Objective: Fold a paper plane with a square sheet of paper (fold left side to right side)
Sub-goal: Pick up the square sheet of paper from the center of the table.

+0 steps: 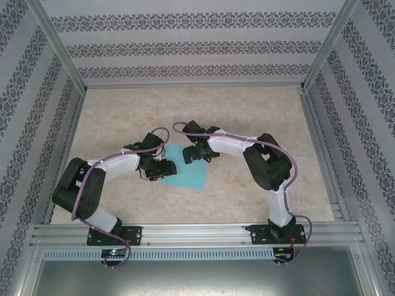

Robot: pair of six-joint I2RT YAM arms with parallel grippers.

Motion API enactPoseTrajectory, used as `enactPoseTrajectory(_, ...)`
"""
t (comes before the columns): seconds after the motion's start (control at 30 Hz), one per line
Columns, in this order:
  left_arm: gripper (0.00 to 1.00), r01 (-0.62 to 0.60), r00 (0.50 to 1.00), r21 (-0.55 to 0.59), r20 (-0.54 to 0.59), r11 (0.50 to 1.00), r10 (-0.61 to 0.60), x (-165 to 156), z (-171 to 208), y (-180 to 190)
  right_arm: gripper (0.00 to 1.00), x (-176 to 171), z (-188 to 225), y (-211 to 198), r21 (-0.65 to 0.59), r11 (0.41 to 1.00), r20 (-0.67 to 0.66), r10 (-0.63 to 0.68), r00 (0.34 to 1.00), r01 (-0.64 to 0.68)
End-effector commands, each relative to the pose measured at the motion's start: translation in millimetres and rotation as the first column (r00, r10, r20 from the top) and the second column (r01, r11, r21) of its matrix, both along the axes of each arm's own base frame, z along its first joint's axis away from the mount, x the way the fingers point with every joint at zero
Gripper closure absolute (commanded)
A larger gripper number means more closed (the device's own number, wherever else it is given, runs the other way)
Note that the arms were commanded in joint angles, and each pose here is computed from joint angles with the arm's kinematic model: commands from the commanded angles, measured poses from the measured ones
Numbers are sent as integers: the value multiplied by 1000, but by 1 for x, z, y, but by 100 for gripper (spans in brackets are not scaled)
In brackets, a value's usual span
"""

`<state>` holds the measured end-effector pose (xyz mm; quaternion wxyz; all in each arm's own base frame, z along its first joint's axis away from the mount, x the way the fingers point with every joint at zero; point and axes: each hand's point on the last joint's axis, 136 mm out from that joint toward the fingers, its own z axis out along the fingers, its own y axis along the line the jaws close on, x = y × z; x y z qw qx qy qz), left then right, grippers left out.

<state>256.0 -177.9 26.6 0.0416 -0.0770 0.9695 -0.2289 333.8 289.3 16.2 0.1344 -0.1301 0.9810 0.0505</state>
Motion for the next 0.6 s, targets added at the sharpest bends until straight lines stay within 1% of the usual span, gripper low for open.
enactPoseTrajectory(0.0, 41, 7, 1000, 28, 1, 1000, -7, -1, -13, 6, 2, -28, -9, 27, 51, 996, -98, 73, 992, -69)
enactPoseTrajectory(0.2, 42, -11, 1000, 20, 15, 1000, 11, 1, -14, 6, 2, -35, -5, 37, 71, 994, -100, 86, 991, -80)
enactPoseTrajectory(0.3, 42, -18, 999, 8, 29, 1000, 17, 3, -11, 4, 6, -35, -3, 37, 85, 994, -93, 83, 992, -75)
enactPoseTrajectory(0.33, 42, -20, 999, 5, 34, 1000, 20, 3, -10, 4, 9, -34, -2, 37, 95, 993, -91, 85, 992, -76)
enactPoseTrajectory(0.47, 42, -30, 996, -22, 79, 999, 31, 11, 1, 1, 32, -35, 1, 42, 183, 981, -102, 87, 991, -67)
enactPoseTrajectory(0.57, 42, -38, 989, -54, 138, 998, 46, 20, 17, 0, 45, -35, 5, 47, 264, 963, -116, 87, 989, -54)
